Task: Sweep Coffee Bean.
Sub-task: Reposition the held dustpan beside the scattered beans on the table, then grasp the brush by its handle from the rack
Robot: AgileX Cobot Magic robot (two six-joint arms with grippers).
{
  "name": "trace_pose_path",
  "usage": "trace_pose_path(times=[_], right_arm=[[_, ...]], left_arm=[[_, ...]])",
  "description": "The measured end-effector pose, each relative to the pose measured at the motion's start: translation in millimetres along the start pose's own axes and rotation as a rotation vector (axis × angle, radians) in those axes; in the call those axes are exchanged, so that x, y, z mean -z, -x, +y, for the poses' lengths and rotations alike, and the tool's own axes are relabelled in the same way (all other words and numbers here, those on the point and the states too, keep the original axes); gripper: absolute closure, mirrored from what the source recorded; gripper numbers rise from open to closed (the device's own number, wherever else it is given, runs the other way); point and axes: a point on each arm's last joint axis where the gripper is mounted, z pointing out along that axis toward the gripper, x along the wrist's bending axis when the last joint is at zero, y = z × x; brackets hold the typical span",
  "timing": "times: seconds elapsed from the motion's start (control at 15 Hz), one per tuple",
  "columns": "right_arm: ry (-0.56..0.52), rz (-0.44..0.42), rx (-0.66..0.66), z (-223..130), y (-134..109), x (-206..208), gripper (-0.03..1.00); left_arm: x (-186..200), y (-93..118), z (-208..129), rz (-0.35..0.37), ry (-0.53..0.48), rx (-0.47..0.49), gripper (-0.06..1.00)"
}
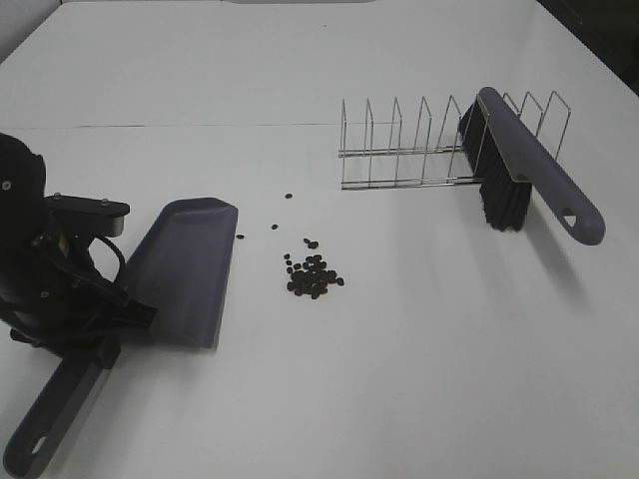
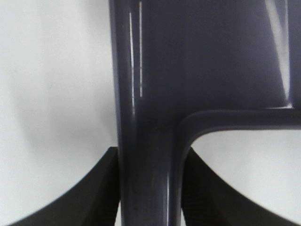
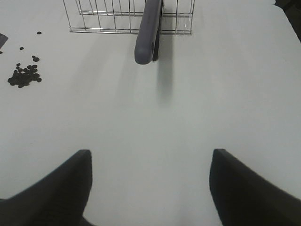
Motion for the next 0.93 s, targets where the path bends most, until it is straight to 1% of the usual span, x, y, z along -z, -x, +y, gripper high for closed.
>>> trace_pose_path(times=[0.2,0.27,0.4,0.6,0.73,0.8,0.93], right_arm=[[-0.009,0.009,-0.005,1.0,-0.8,-0.9,0.35],[-0.033,0.031,-0.017,6.2,-2.8,-2.2,0.35],[-0.103,0.045,-0.027,24.7,-3.9,-6.9,0.35],[-0.235,0.082,-0.062,72.5,-7.3,-21.3,0.35],[-0.313,0.111,-0.088,110.1,-9.8,-39.9,0.35],[-0.337,0.127,-0.102,129.0,-11.2,-50.2,0.35],[-0.38,0.139,-0.116,152.5,-12.1,-69.5,0.35]], left_arm=[[0.0,0.2,0.6,-0.002,0.007,0.0,0.62],[0.0,-0.1,1.2,0.001,0.013,-0.007,0.62],[0.1,-0.5,2.6,0.006,0.029,-0.02,0.62],[0.1,-0.6,2.8,0.007,0.03,-0.022,0.62],[0.1,-0.6,2.8,0.007,0.03,-0.022,0.62],[0.1,-0.6,2.8,0.007,0.03,-0.022,0.62],[0.1,-0.5,2.8,0.006,0.031,-0.021,0.62]])
